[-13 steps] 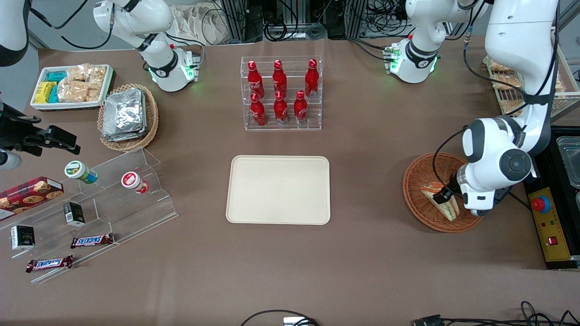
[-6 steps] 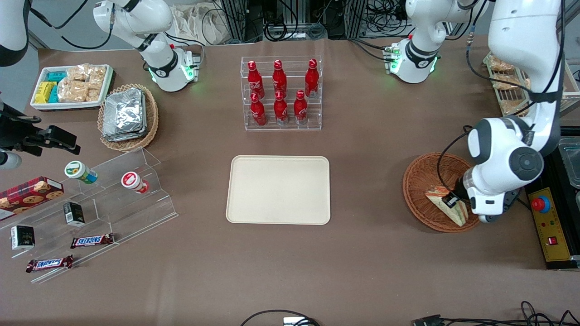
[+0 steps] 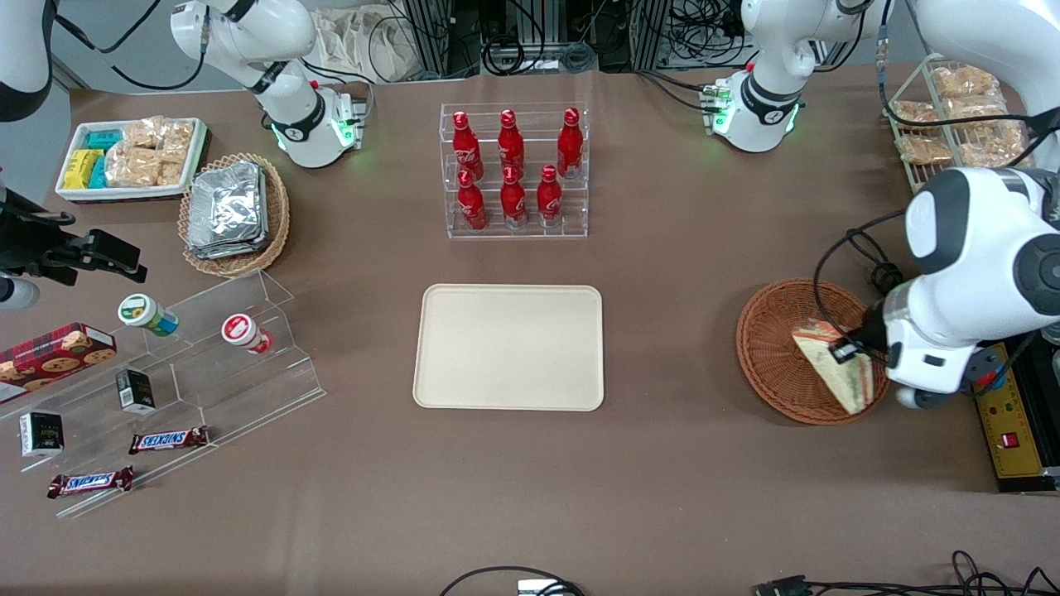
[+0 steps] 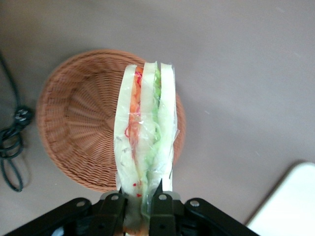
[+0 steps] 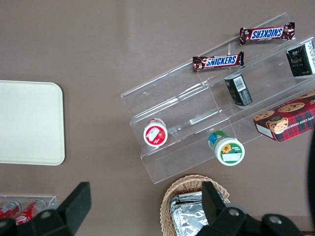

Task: Place sandwich from basket to tray
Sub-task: 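Lift the sandwich up out of the basket with the left gripper, then carry the sandwich with the left gripper over the cream tray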

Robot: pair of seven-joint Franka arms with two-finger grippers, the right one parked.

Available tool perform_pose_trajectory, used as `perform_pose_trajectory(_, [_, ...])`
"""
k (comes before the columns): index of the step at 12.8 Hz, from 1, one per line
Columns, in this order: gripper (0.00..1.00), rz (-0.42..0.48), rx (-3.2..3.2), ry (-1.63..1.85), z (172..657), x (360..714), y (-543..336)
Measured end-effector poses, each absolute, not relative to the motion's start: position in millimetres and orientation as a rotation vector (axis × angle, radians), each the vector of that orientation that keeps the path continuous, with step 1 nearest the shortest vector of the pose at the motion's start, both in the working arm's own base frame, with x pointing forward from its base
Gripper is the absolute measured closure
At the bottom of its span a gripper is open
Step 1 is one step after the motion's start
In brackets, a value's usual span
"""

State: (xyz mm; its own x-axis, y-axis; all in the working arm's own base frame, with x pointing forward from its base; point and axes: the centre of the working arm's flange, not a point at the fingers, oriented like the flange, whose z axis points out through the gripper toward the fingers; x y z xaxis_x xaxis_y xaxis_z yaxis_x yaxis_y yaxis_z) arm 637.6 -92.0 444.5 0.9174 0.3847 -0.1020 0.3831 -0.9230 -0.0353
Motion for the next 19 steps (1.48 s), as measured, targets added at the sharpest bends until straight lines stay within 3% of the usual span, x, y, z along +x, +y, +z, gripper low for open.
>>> perform_pose_trajectory(5, [0.82,0.242,-3.090,-0.179,389,618,-271])
perform_pose_trajectory(9, [0.82,0.227,-3.095,0.060,340,599,-383])
perform_pose_trajectory(12, [0.82,0.137,-3.133,0.147,302,585,-437])
perform_pose_trajectory(16, [0.83,0.163,-3.118,0.128,253,571,-458])
perform_pose_trajectory(19, [0.53,0.125,-3.136,0.034,272,577,-460])
